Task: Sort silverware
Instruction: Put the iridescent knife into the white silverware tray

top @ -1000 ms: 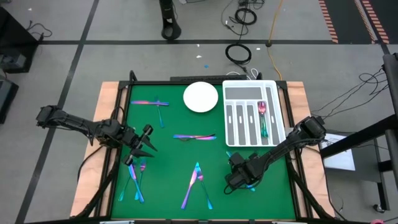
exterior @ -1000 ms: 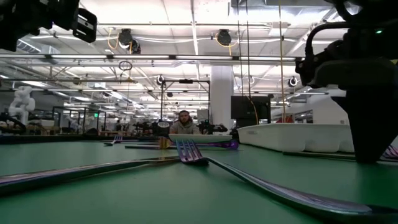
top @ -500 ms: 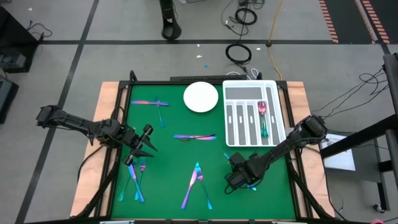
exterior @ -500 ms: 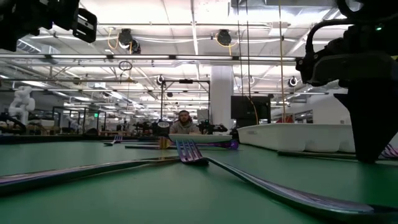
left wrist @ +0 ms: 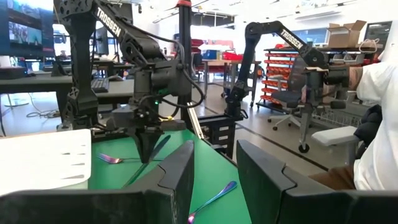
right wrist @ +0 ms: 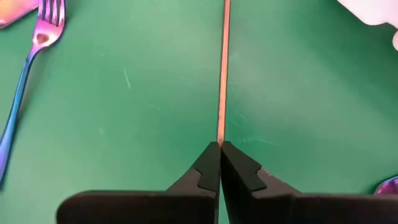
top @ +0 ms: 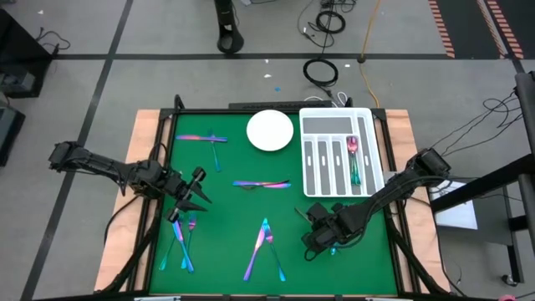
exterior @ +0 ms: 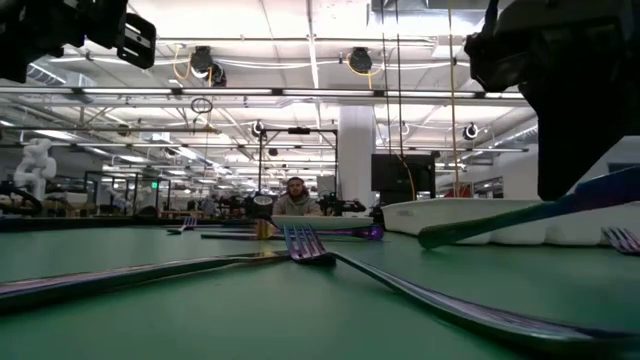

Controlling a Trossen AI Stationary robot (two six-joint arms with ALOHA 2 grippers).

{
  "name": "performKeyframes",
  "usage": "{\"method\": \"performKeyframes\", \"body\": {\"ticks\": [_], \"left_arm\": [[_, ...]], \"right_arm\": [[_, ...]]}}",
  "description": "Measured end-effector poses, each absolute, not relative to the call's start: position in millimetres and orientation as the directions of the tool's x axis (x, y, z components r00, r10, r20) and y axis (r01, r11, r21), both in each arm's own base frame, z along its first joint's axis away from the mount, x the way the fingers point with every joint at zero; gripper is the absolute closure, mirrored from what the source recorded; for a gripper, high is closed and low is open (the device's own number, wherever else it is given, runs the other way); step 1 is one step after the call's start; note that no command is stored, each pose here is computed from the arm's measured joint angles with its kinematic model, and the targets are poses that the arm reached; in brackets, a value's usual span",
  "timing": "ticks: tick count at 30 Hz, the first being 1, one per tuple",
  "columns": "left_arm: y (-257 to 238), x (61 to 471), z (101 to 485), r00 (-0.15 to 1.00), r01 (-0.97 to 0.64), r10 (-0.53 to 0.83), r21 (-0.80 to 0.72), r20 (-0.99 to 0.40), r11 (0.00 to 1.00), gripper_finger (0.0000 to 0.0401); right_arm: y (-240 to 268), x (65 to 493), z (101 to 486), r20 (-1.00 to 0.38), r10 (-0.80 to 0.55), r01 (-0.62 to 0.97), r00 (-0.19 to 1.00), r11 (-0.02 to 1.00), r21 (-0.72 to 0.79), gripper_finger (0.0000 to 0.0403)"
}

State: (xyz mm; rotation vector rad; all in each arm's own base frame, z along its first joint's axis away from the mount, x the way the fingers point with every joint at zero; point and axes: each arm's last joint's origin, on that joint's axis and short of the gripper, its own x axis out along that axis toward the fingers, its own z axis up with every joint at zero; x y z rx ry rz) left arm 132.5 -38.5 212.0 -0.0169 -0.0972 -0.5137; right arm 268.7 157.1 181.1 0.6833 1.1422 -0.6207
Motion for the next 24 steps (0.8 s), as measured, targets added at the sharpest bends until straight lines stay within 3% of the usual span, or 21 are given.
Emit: {"method": "performKeyframes", "body": {"ticks": [11,24], "left_arm": [[-38,133,212,0.869,0.487,-0.485,0.007,0.095,0.874,0.028],[-41,150,201,0.89,0.454,-0.454,-0.01,0.043,0.891,0.028]], "right_arm": [[161,267,179,-0.953,-0.093,0.752,0.289,0.637,0.166,0.0402],[177,269,147,-0.964,-0.125,0.752,0.233,0.651,0.098,0.0402]]}}
